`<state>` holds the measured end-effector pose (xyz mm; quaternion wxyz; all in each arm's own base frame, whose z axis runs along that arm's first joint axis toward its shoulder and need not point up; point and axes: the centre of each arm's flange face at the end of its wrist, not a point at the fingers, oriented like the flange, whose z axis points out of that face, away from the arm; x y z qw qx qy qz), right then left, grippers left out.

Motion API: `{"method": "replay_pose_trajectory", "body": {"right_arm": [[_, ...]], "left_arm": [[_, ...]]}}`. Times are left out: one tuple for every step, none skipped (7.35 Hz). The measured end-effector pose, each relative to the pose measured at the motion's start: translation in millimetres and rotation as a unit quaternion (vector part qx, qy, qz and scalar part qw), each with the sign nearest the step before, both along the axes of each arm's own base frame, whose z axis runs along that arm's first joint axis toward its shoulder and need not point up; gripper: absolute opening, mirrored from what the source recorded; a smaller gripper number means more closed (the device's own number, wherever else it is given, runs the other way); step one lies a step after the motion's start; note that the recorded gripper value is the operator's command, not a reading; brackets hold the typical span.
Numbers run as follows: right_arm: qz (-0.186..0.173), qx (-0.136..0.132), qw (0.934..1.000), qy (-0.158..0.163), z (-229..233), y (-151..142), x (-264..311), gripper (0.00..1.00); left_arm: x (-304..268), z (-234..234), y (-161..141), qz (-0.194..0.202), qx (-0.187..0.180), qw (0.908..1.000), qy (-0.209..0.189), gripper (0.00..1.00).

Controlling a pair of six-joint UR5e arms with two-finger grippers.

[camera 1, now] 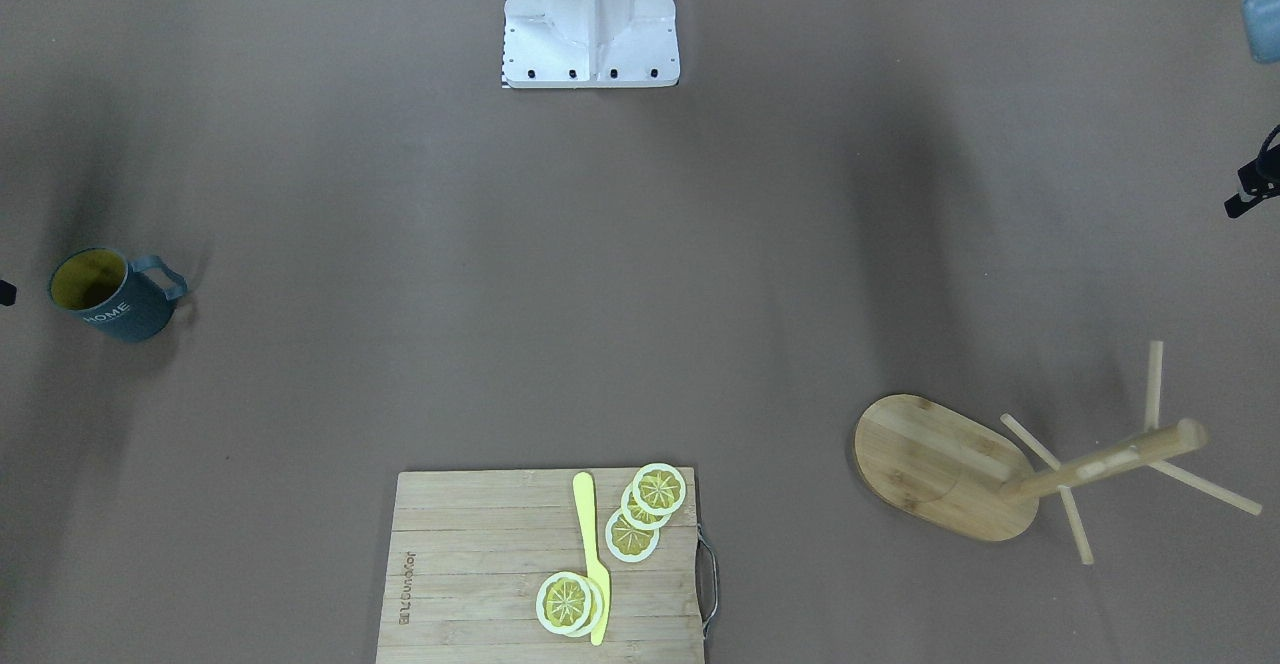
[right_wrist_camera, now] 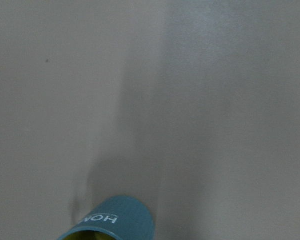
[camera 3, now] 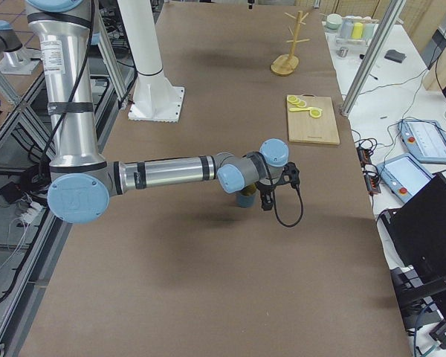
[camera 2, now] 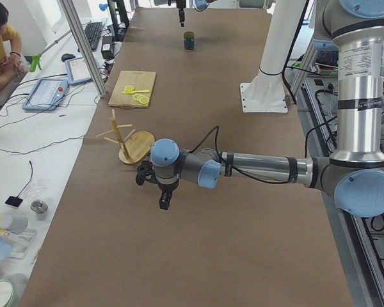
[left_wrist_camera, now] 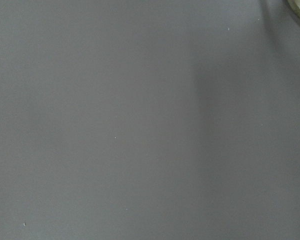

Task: Hang cup on storage rack
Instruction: 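Reach the right gripper down to the blue mug and grasp its rim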

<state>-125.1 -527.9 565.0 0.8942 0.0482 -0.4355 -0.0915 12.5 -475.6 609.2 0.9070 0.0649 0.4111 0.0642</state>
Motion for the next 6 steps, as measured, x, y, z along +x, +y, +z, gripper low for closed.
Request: {"method": "replay_pose_trajectory", "body": {"right_arm": [[-0.016,0.001,0.9999,0.002,-1.6,1.3,-19.5,0.91],[-0.027,-0.001,0.9996,0.002,0.3,4.8,-31.6,0.90],[-0.034,-0.003,0.9994,0.002,2.8,8.9,-37.3,0.82],[-0.038,-0.005,0.9993,0.001,4.9,12.1,-39.3,0.54],[-0.041,-0.006,0.9991,0.002,7.1,13.6,-41.0,0.26],[-0.044,-0.007,0.9990,0.004,9.1,14.9,-44.3,0.00]], "left_arm": [[0.1,-1.5,-1.1,0.000,0.002,1.0000,0.000,0.98],[0.5,-3.8,-3.4,0.000,0.004,1.0000,0.001,0.98],[0.9,-6.1,-6.3,-0.001,0.006,1.0000,0.001,0.98],[1.2,-8.1,-8.3,-0.001,0.008,1.0000,0.002,0.98],[1.4,-9.1,-9.2,-0.001,0.008,1.0000,0.002,0.98],[1.6,-9.3,-9.4,-0.001,0.009,1.0000,0.002,0.98]]}}
